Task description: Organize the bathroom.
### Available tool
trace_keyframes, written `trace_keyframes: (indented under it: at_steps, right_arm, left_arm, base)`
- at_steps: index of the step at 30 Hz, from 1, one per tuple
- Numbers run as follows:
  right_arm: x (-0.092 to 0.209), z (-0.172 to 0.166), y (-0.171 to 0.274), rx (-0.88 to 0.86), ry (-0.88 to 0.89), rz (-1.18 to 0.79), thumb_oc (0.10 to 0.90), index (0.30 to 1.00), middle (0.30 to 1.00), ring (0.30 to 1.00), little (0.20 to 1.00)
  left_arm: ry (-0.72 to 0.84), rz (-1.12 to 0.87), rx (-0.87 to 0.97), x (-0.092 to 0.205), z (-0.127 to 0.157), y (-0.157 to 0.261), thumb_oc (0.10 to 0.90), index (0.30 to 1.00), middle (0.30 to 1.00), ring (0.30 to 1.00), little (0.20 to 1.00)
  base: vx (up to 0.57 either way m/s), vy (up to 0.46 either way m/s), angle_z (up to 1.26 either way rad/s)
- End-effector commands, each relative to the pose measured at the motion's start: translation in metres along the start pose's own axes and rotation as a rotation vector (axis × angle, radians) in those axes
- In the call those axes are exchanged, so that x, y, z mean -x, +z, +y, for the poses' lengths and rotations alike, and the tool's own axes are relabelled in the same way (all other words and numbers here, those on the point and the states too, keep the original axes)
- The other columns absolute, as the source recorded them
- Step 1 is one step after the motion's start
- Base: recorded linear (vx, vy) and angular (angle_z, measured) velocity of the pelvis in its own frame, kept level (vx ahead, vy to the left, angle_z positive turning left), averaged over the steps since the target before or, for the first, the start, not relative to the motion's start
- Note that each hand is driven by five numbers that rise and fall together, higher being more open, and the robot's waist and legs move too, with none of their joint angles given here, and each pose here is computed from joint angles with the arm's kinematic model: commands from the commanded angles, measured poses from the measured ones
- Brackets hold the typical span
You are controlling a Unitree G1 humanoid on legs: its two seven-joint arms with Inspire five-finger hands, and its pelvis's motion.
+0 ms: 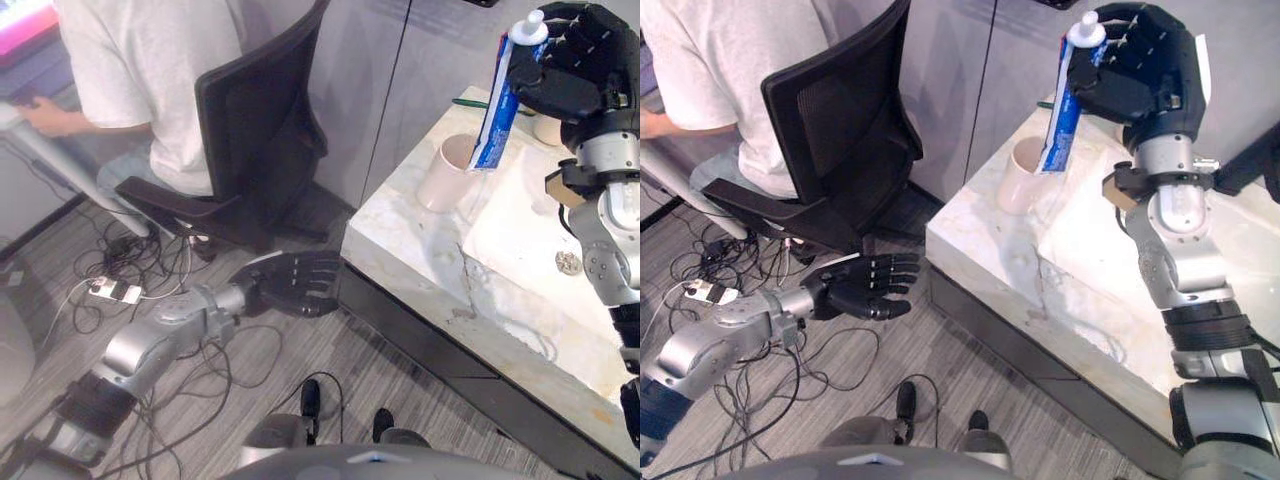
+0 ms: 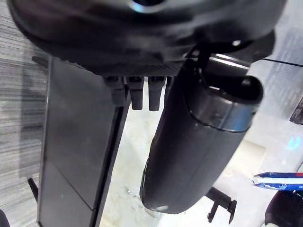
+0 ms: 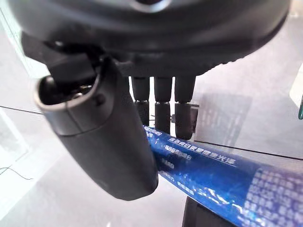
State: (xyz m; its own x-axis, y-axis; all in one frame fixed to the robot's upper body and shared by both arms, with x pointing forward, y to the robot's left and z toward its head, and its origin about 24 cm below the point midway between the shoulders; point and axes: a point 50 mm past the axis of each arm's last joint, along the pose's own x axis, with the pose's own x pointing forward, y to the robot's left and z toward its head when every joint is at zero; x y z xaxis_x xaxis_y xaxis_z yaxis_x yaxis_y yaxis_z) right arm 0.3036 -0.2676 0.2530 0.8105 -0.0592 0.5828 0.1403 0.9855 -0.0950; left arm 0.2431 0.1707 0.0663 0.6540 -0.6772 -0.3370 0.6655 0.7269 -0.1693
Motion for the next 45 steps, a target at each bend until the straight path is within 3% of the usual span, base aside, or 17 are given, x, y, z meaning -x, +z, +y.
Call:
trace_keyframes:
  at_steps: [1, 22, 36, 37, 38, 45]
  right_arm:
    - [-0.032, -0.01, 0.082, 0.001, -0.014, -0.369, 0.4, 0.3, 0.3, 0.3, 0.3]
    - [-0.012, 0.003, 0.038, -0.018, 0.056, -0.202, 0.4, 0.3, 0.3, 0.3, 0.3]
    - [-0.007, 0.011, 0.038, -0.04, 0.087, -0.201, 0.4, 0.3, 0.3, 0.3, 0.3]
    - [-0.004, 0.013, 0.034, -0.048, 0.101, -0.179, 0.532, 0.498, 0.498, 0.498, 0.498]
    - [-0.002, 0.013, 0.033, -0.053, 0.106, -0.17, 0.8, 0.9, 0.9, 0.9, 0.9]
    - [0.007, 0.015, 0.029, -0.073, 0.095, -0.161, 0.8, 0.9, 0.9, 0.9, 0.9]
  left_arm:
    - [-0.127, -0.136, 0.02, -0.002, -0.021, 0.015, 0.8, 0.9, 0.9, 0.9, 0.9]
    - [-0.098, -0.111, 0.039, -0.002, -0.023, 0.009, 0.8, 0.9, 0.9, 0.9, 0.9]
    - [-0.084, -0.09, 0.055, -0.001, -0.026, 0.0, 0.8, 0.9, 0.9, 0.9, 0.9]
    - [-0.08, -0.087, 0.054, 0.001, -0.026, -0.001, 0.8, 0.9, 0.9, 0.9, 0.9]
    - [-0.072, -0.085, 0.055, 0.001, -0.025, -0.002, 0.8, 0.9, 0.9, 0.9, 0.9]
    - [-0.05, -0.085, 0.057, 0.001, -0.023, -0.002, 0.8, 0.9, 0.9, 0.9, 0.9]
  base:
    - [0.02, 0.012, 0.12]
    - [0.01, 0.004, 0.0]
    - [0.02, 0.004, 0.0]
    - [0.04, 0.02, -0.01]
    - [0.0, 0.0, 0.0]
    - [0.0, 0.0, 0.0]
